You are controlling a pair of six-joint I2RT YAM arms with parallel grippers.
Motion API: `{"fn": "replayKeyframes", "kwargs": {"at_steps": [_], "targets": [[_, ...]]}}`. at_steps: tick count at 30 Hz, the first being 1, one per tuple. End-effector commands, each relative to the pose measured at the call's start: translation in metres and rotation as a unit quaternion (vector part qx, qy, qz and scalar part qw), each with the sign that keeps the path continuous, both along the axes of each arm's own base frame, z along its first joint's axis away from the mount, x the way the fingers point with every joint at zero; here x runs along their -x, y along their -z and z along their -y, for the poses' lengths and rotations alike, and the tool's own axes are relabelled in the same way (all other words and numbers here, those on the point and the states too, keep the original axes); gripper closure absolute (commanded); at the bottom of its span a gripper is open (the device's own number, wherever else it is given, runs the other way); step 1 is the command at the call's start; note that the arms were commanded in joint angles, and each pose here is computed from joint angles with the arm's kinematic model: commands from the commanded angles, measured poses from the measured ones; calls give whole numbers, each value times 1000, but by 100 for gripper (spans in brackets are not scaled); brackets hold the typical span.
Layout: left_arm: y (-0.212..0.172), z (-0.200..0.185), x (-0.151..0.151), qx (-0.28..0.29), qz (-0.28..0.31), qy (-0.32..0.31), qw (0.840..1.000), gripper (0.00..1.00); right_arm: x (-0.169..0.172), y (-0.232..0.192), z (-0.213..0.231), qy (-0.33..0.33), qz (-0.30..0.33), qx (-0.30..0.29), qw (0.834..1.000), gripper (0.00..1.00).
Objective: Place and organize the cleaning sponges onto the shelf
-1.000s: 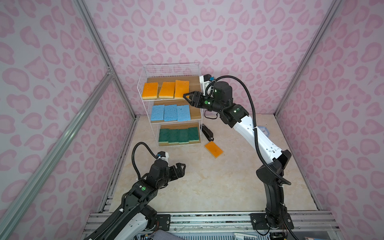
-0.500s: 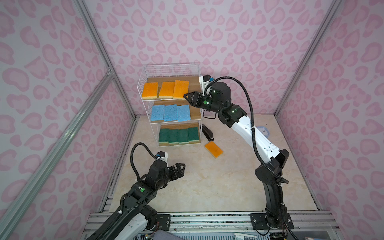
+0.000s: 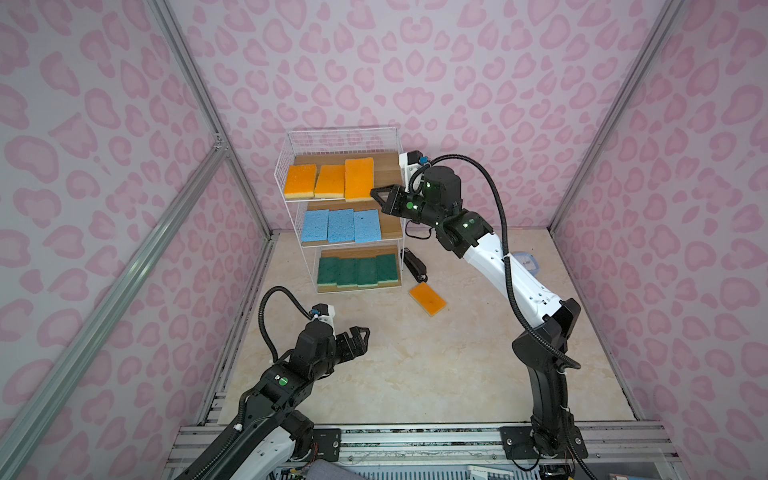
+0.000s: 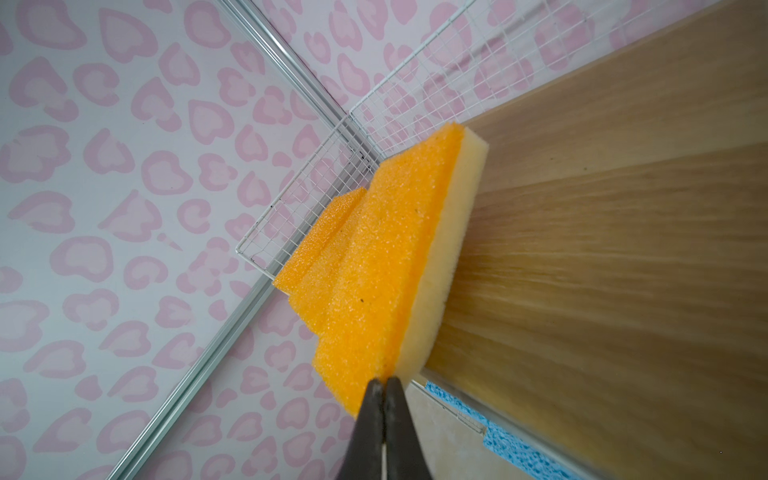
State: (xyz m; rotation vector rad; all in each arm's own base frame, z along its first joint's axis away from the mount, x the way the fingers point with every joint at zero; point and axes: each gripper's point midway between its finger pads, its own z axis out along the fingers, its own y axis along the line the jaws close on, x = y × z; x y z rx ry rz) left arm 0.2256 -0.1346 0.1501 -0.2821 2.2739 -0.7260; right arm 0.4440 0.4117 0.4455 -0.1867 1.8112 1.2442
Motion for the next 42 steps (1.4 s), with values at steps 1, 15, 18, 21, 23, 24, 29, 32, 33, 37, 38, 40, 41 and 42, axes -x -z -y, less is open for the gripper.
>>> {"fn": "replayKeyframes", "kwargs": {"at_steps": [1,15,18,21,23,24,29,32,33,37,38,40,41,42], "targets": [[-1,-1,-1,-2,1,-3,1000,5,0,-11,5,11,21,-8,1000,98],[-2,0,-1,-2,2,1,1000,5,-10,-12,4,25,17,-11,999,96],[-2,-1,0,-3,2,0,1000,5,-13,-11,-2,23,16,-13,1000,96],[-1,-2,1,-3,2,0,1000,4,-16,-9,-4,26,14,-11,999,96],[0,-2,1,-3,2,0,1000,5,-19,-5,-5,30,10,-7,999,97],[0,-2,2,-3,1,-1,1000,5,-19,-4,-4,32,10,-7,999,97],[1,-3,2,-4,3,-2,1000,4,-20,-3,-5,36,8,-8,999,97],[3,-3,2,-3,0,-2,1000,4,-21,-1,-4,40,5,-5,999,97],[3,-3,2,-3,0,-2,1000,5,-21,0,-5,40,5,-6,999,97],[5,-3,3,-2,-2,-2,1000,5,-23,3,-8,38,-1,-10,999,97],[5,-3,3,-3,-2,-2,1000,4,-24,4,-9,36,-2,-12,999,97],[3,-3,3,-1,0,-2,1000,4,-24,5,-13,27,-5,-16,999,96],[4,-4,4,-2,-1,-3,1000,5,-24,5,-15,23,-6,-17,1000,96],[3,-4,4,-2,0,-3,1000,4,-25,6,-17,21,-7,-17,1000,95]]}}
